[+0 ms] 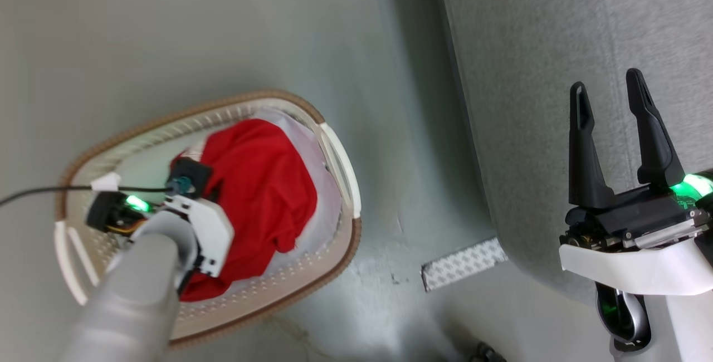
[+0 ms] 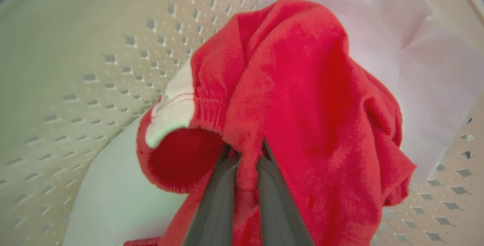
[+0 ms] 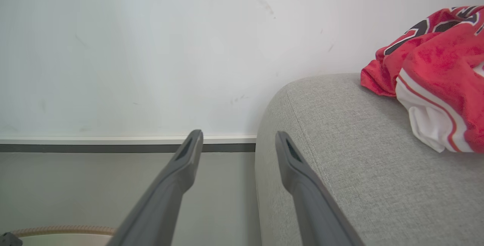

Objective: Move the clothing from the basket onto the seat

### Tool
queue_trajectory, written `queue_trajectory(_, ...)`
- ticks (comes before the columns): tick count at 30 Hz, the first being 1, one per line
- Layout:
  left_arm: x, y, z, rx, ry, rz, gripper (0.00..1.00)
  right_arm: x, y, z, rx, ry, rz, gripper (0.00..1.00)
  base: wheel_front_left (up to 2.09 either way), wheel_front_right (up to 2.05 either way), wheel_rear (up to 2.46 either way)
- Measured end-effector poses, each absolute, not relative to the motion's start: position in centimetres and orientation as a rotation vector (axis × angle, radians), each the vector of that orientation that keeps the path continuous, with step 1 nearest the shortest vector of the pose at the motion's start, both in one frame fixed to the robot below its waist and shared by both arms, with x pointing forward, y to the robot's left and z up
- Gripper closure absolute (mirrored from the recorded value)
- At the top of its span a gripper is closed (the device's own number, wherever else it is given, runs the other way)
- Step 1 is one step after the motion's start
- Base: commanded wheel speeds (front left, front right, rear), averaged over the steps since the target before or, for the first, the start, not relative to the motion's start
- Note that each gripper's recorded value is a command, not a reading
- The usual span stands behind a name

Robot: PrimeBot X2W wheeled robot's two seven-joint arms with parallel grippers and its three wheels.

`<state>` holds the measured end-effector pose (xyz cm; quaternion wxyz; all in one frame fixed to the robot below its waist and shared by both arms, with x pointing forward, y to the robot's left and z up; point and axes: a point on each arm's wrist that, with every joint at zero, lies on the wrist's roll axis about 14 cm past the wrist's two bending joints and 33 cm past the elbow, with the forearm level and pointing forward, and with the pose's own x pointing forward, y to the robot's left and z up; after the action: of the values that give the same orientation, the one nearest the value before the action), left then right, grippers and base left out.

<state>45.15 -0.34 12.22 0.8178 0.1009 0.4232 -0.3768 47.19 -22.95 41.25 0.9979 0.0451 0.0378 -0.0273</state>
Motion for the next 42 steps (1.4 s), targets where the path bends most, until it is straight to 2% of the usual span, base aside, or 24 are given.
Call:
queue_trajectory(12,45.9,-2.3,23.8,0.071,0.653,-0.746,1.0,44.6,-23.1,46.0,0.09,-0.004,-0.07,0.0,0.0,0.0,0.0)
queue_trajectory(25,45.1,2.2,40.2,-0.03,0.269,-0.541,1.0,39.4,-20.9,51.2,0.101,-0.107,-0.022,0.0,0.0,0.0,0.0)
queue_trajectory(34,41.5,7.5,49.4,-0.045,0.019,-0.367,1.0,36.1,-17.4,53.1,0.08,-0.156,0.08,0.0,0.0,0.0,0.0)
queue_trajectory(42,38.2,12.3,53.7,-0.029,-0.089,-0.244,1.0,34.6,-12.3,53.8,0.074,-0.175,0.237,0.0,0.0,0.0,0.0)
